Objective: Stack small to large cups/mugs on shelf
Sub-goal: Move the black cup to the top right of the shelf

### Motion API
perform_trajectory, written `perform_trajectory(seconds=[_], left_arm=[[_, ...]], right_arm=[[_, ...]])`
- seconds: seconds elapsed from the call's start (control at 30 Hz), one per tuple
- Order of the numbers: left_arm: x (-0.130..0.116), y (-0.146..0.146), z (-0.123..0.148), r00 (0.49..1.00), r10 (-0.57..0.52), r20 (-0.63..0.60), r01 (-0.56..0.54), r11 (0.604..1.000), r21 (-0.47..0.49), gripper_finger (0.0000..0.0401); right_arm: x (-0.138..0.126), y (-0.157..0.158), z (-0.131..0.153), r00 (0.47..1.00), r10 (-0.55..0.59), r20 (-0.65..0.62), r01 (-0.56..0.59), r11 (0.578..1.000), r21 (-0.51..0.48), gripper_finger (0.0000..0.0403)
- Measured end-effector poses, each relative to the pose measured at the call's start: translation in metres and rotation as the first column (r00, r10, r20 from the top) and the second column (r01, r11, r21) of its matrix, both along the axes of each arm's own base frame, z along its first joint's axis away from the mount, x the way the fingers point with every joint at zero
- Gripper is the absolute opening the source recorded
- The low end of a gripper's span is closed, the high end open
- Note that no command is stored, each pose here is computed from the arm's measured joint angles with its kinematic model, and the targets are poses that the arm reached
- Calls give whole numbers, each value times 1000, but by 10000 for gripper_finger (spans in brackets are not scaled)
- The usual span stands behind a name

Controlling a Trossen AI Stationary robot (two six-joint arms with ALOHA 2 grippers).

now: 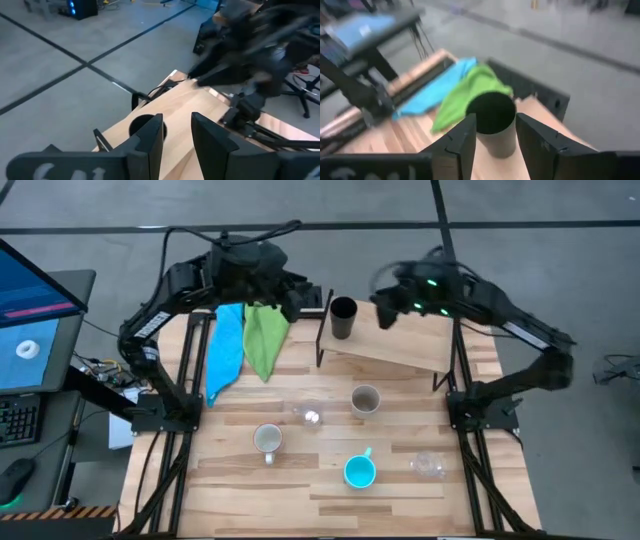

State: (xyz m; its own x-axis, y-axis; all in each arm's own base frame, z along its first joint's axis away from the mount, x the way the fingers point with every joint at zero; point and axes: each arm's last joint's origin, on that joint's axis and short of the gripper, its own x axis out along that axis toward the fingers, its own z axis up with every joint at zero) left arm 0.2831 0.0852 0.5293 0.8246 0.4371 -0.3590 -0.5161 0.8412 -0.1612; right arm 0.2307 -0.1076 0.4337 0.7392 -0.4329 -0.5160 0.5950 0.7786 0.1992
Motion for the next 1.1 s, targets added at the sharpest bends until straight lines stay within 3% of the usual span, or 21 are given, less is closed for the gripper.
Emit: perform_trajectory(seconds=[0.13,0.47,0.97,1.1], left_arm=[[-5,-3,3,1000,4,8,-4,1000,6,92],[-6,-3,2,1000,4,-2,-4,1000,3,92],[-6,-3,3,1000,-1,-2,1,1000,5,92],[-6,-3,3,1000,-1,-1,1,1000,6,92]], right_arm=[[27,-20,-16,994,29,-102,-21,997,79,178],[62,-45,-30,980,44,-193,-27,996,88,233],[71,-71,-58,952,17,-307,27,990,137,234],[72,-72,-64,941,21,-337,33,987,155,211]])
